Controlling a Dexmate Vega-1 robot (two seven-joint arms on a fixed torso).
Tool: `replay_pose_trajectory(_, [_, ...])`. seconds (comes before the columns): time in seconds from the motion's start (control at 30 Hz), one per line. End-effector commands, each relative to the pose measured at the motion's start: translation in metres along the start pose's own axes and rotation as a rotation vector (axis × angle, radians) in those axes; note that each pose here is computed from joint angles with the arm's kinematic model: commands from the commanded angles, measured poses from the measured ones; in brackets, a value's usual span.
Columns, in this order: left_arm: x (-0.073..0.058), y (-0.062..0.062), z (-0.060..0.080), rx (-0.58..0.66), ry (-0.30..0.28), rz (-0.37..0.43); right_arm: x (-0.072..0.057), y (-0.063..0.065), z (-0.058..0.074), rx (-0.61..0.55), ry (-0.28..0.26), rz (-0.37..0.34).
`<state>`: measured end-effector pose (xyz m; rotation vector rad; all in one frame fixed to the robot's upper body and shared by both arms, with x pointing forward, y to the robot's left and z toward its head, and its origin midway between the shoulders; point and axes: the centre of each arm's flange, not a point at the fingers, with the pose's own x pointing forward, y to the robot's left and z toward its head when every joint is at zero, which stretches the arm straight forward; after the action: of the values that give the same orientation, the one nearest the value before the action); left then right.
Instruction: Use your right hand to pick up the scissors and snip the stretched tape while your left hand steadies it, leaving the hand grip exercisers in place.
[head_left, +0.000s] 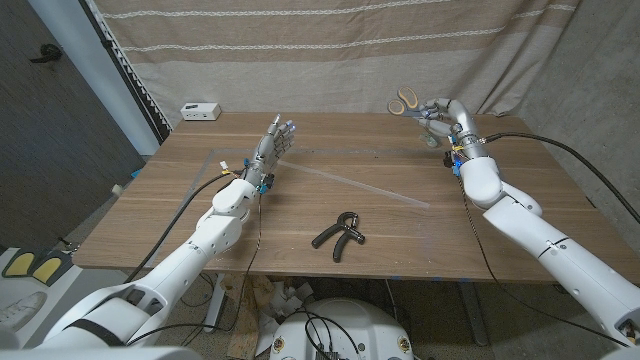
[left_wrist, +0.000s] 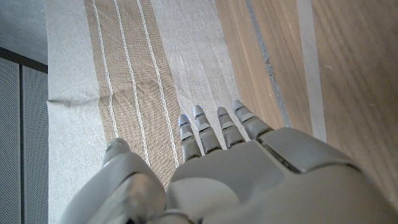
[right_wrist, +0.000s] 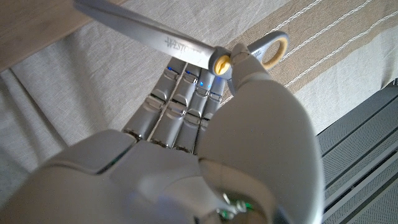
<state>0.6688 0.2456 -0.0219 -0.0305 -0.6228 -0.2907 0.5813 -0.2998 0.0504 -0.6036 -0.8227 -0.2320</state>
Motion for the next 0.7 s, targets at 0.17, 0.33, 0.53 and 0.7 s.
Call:
replay_pose_trajectory(0.17, [0.0020, 0.0010, -0.0032, -0.008, 0.005, 0.001, 0.0079, 0.0032, -0.0080, 0.041, 0.037, 0.072])
replay_pose_trajectory(0.33, [0.0023, 0.0012, -0.0035, -0.009, 0.005, 0.002, 0.0095, 0.0046, -0.0089, 0.045, 0.040, 0.090])
replay_pose_trajectory(0.53, [0.0030, 0.0011, -0.0041, -0.010, 0.006, 0.000, 0.0103, 0.0054, -0.0112, 0.055, 0.052, 0.099])
replay_pose_trajectory(0.7, [0.0038, 0.0007, -0.0045, -0.012, 0.006, -0.003, 0.0107, 0.0052, -0.0133, 0.061, 0.064, 0.110])
